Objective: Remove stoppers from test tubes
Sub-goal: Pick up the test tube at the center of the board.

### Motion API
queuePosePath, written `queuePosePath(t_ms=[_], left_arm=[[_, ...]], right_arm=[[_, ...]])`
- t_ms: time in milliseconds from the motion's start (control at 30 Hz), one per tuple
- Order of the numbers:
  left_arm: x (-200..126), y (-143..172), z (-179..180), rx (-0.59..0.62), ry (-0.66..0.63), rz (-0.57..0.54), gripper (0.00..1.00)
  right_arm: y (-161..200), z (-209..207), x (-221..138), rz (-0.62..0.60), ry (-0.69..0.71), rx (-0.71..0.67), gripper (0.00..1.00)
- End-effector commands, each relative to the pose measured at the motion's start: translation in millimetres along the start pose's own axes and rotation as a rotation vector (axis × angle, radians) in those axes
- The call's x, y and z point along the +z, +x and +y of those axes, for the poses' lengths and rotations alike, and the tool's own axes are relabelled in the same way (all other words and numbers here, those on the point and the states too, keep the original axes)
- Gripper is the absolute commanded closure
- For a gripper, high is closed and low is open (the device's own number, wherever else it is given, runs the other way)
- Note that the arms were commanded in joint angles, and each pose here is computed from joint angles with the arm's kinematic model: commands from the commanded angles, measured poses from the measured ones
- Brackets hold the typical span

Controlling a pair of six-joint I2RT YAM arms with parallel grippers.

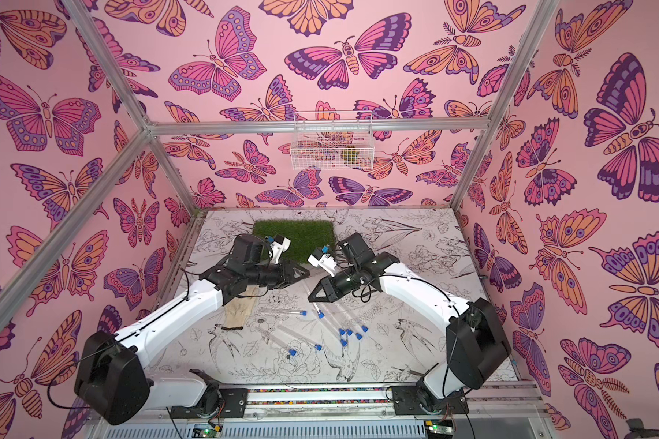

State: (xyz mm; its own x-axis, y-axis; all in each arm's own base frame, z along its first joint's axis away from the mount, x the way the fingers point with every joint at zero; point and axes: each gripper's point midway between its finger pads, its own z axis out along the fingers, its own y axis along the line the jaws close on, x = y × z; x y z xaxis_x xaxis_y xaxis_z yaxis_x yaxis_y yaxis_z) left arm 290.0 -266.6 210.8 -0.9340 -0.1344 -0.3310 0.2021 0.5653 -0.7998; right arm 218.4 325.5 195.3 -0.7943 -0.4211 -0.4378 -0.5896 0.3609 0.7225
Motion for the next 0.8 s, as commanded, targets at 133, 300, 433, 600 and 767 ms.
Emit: queuePosePath(t_ms=[133, 300, 433, 600, 767], left_arm=[[5.2, 2.8, 5.7, -0.007, -0.005, 0.003, 0.78], [4.2, 4.2, 9.7, -0.021, -0.017, -0.004, 0.86], [2.6, 5.1, 13.2, -0.034, -0.023, -0.008, 0.91], [-2.1, 4.1, 20.6, -0.060, -0.037, -0.023, 0.94], [-10.8, -2.1, 26.9, -0.111, -0.053, -0.058, 0.98]], right_arm=[[-7.5, 4.4, 0.6, -0.007, 0.003, -0.006, 0.81], [-9.0, 2.4, 0.9, -0.009, 0.012, -0.006, 0.78], [-12.7, 2.5, -0.2, -0.011, 0.022, -0.018, 0.75], [-20.6, 2.2, -7.6, -0.031, 0.061, -0.035, 0.48], [-42.9, 4.8, -38.9, -0.177, 0.109, -0.036, 0.38]])
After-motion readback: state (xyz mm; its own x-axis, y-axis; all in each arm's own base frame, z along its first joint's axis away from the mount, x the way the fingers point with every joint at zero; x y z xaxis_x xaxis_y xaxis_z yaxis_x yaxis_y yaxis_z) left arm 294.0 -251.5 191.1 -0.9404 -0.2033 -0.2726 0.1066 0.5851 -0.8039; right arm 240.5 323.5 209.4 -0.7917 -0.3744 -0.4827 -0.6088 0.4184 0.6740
